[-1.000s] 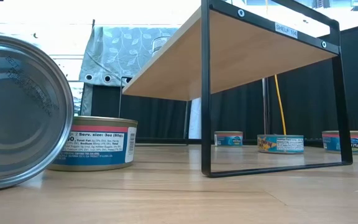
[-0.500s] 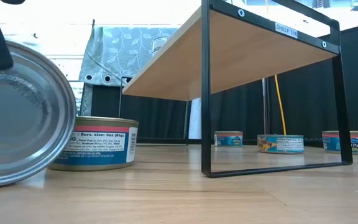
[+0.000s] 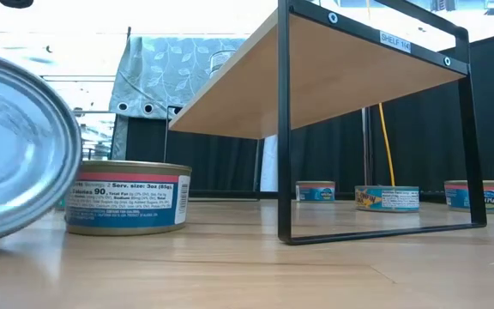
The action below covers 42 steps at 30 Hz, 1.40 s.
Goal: Stack canned seafood by type on shelf
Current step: Stack the green tuna can on top of the other tuna can on the shelf
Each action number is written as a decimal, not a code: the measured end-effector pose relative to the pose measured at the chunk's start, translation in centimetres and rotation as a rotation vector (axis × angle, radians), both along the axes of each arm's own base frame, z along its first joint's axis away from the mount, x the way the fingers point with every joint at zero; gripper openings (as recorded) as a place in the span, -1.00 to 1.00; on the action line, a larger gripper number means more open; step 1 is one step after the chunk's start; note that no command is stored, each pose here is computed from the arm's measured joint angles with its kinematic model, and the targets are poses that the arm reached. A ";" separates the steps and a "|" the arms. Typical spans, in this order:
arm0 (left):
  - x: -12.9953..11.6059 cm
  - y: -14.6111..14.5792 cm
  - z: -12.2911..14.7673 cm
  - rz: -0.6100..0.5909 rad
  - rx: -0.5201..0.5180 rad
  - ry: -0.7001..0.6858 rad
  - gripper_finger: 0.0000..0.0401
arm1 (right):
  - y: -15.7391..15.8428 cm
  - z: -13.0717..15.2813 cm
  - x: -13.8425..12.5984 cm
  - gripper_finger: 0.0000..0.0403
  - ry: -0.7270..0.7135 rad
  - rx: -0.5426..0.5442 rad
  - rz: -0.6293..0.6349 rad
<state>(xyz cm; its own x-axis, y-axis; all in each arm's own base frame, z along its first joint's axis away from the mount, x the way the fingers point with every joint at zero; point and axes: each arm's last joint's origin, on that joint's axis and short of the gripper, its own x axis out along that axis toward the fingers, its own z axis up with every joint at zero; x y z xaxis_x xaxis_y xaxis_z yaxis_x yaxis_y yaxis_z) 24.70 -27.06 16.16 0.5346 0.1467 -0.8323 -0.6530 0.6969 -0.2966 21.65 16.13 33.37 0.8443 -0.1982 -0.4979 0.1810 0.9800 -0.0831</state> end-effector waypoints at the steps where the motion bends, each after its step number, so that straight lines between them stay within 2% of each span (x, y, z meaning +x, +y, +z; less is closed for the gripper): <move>1: 0.0 0.0 0.0 -0.012 0.004 0.004 -0.31 | 0.0 0.0 0.0 -0.63 0.001 -0.001 0.000; 5: 0.0 -0.1 0.8 -0.048 0.022 0.045 -0.33 | 0.0 0.0 0.0 -0.63 0.002 -0.002 0.000; 9: -0.1 -0.3 2.7 -0.059 0.060 0.126 -0.33 | 0.0 0.0 0.0 -0.63 0.003 -0.003 0.000; 14: -0.4 -0.3 7.7 -0.088 0.162 0.203 -0.33 | 0.0 0.0 0.0 -0.63 0.007 -0.013 0.006; 18: 0.1 1.1 13.1 -0.124 0.345 0.172 -0.33 | -0.1 0.0 0.0 -0.63 0.012 -0.045 0.020; 20: 0.9 2.5 15.8 -0.128 0.457 0.122 -0.33 | -0.1 0.0 0.0 -0.63 0.016 -0.069 0.029; 23: 2.4 4.9 19.6 -0.234 0.661 0.008 -0.33 | -0.1 0.0 0.0 -0.63 0.025 -0.110 0.051; 26: 4.2 7.9 23.5 -0.244 0.870 -0.052 -0.33 | -0.1 0.0 0.0 -0.63 0.035 -0.149 0.073; 29: 5.5 10.9 26.2 -0.259 1.065 0.013 -0.33 | -0.1 -0.1 0.0 -0.63 0.044 -0.174 0.087; 32: 7.3 14.1 28.3 -0.279 1.209 0.101 -0.33 | -0.1 -0.1 -0.1 -0.63 0.058 -0.205 0.102; 37: 9.5 19.6 29.9 -0.381 1.354 0.325 -0.33 | -0.3 -0.4 -0.2 -0.63 0.094 -0.251 0.119; 39: 10.0 21.8 29.7 -0.449 1.344 0.394 -0.33 | -0.4 -0.5 -0.3 -0.63 0.108 -0.269 0.125; 42: 10.1 24.7 29.0 -0.526 1.275 0.478 -0.33 | -0.5 -0.6 -0.5 -0.63 0.133 -0.289 0.129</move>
